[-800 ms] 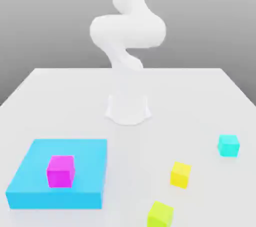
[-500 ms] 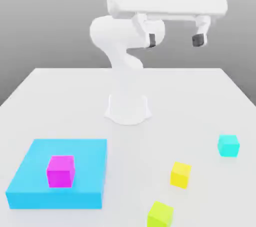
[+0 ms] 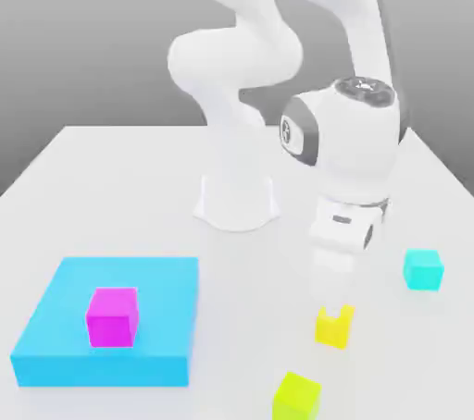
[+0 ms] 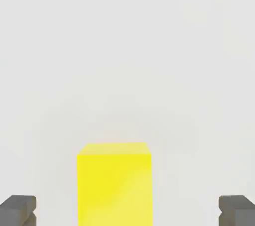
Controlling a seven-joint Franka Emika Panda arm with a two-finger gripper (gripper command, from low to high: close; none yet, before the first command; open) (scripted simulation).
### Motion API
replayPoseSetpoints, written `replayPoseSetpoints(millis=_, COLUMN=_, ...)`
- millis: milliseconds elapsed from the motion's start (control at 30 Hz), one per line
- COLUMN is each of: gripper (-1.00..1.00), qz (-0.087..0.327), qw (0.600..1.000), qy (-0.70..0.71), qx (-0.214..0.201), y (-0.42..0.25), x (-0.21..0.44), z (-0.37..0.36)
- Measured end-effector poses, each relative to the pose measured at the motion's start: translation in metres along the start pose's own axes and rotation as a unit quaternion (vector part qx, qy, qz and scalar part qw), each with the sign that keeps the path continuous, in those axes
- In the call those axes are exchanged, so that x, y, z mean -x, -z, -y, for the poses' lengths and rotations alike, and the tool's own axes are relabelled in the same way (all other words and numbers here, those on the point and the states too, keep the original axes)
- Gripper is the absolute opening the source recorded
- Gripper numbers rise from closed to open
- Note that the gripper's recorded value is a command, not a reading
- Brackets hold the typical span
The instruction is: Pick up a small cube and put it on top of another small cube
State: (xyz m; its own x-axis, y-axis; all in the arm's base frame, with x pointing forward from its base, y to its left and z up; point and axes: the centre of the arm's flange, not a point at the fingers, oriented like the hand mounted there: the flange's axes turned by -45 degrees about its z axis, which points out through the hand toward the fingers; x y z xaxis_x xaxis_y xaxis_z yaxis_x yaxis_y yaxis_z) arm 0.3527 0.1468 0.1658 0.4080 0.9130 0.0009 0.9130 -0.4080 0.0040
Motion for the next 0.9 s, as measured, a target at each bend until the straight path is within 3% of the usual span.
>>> replayPoseSetpoints(millis=100, gripper=0.0, qz=0.001, qw=1.0, qy=0.001, qx=-0.001, y=-0.029, x=0.001, z=0.001)
replayPoseSetpoints(millis=133, gripper=-1.0, qz=0.001, qw=1.0, qy=0.001, qx=-0.002, y=-0.037, x=0.001, z=0.002)
replayPoseSetpoints(millis=367, gripper=-1.0, qz=0.001, qw=1.0, qy=0.001, qx=-0.002, y=-0.038, x=0.002, z=0.002)
replayPoseSetpoints(millis=600, gripper=-1.0, qz=0.001, qw=1.0, qy=-0.002, qx=-0.002, y=0.02, x=0.001, z=-0.003)
replayPoseSetpoints(millis=900, gripper=-1.0, qz=0.001, qw=0.998, qy=-0.064, qx=-0.003, y=0.065, x=0.007, z=-0.132)
